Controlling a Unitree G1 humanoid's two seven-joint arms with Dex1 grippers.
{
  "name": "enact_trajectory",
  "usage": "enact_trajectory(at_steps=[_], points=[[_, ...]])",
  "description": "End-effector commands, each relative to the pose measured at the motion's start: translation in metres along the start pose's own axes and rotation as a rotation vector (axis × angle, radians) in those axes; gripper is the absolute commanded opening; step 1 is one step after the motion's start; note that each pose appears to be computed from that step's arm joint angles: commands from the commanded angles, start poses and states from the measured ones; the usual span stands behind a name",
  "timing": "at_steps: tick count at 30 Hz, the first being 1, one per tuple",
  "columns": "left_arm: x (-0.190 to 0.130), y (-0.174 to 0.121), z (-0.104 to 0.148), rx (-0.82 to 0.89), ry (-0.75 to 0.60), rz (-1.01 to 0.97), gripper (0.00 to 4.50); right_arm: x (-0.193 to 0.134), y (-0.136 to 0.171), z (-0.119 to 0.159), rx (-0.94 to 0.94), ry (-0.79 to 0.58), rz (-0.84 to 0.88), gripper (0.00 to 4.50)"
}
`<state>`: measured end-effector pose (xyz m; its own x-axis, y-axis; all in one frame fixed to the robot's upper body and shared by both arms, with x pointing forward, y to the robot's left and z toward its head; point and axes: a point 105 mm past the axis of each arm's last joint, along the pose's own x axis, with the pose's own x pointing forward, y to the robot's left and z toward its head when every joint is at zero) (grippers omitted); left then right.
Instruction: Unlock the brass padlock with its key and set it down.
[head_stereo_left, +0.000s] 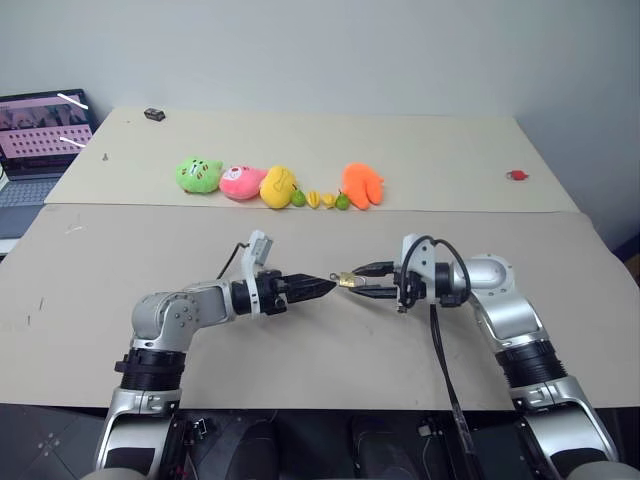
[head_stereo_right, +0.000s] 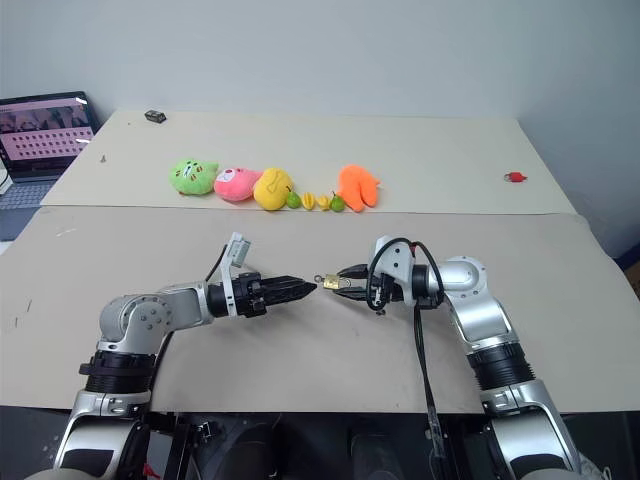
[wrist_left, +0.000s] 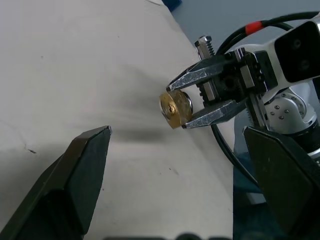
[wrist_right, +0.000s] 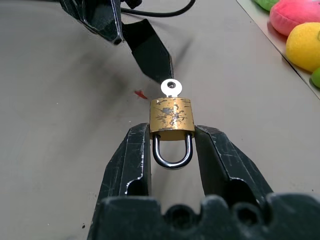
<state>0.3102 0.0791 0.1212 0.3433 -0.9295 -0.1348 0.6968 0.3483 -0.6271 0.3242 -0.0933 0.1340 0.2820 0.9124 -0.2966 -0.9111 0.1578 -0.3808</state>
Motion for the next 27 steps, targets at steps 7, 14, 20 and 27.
enact_trajectory(at_steps=[7, 14, 20, 27], points=[[0.007, -0.004, 0.025, 0.03, -0.086, -0.006, 2.98, -0.006, -0.002, 0.014, -0.038, -0.022, -0.003, 0.93], [0.011, -0.009, 0.03, -0.066, -0.115, -0.059, 2.74, -0.004, 0.0, 0.027, -0.069, -0.041, 0.021, 0.93], [0.011, -0.015, 0.023, -0.212, -0.099, -0.133, 2.74, -0.004, -0.003, 0.04, -0.101, -0.059, 0.031, 0.93], [0.004, -0.006, 0.014, -0.282, -0.107, -0.095, 2.74, -0.007, -0.003, 0.037, -0.098, -0.042, 0.033, 0.93]])
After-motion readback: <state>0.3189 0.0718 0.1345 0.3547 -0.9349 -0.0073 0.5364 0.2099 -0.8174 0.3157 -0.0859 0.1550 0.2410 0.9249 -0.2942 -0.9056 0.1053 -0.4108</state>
